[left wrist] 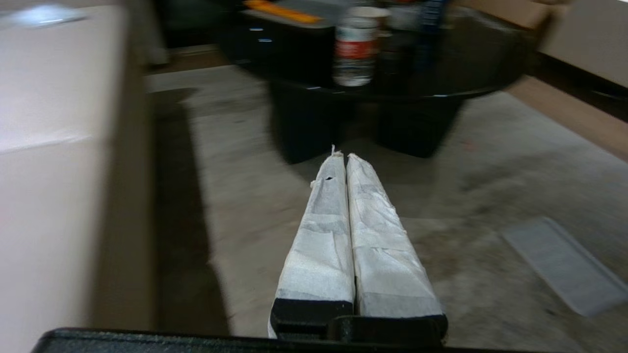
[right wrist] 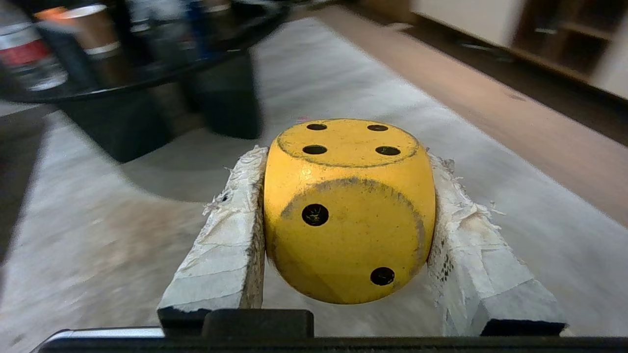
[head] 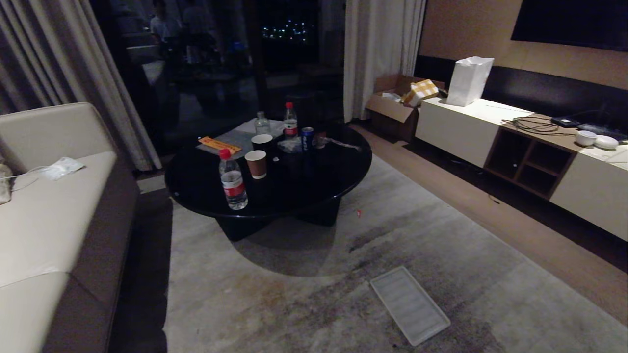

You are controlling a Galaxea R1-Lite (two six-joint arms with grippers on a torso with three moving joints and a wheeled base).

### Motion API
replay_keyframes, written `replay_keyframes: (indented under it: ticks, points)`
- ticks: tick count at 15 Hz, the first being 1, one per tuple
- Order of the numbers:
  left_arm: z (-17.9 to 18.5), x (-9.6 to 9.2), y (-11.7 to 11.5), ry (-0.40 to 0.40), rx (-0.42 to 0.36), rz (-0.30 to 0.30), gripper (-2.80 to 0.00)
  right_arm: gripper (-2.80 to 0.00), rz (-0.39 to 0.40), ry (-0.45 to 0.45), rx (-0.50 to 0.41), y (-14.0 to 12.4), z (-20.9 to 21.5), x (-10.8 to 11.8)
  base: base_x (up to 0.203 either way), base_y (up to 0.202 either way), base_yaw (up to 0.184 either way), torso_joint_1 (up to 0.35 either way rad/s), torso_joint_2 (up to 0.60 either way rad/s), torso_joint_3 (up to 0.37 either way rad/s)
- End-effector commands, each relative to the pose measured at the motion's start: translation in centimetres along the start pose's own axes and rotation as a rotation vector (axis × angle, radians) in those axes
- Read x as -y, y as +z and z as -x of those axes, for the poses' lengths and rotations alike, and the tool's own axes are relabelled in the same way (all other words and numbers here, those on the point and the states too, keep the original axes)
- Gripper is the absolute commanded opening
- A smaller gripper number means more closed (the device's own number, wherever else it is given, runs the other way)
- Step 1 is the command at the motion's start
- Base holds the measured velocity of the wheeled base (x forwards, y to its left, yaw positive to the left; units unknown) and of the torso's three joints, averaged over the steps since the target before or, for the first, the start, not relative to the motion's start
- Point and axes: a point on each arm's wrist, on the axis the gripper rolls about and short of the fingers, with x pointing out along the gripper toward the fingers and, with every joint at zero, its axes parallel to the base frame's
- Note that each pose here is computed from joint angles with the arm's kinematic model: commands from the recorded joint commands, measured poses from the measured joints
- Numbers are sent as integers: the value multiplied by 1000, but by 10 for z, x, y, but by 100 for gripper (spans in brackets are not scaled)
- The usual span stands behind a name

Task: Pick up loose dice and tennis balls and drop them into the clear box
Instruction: Put the toys in the box

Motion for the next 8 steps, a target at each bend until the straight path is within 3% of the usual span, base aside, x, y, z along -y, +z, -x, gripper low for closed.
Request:
replay_keyframes:
  ticks: [1,8]
  points:
    - [0,0,0,0,-3,1,-280,-280,0,0,-1,0,0,0,1,9,-160,4,2,2]
    - [0,0,0,0,-3,1,-280,-280,0,0,-2,0,0,0,2,10,-163,3,2,3]
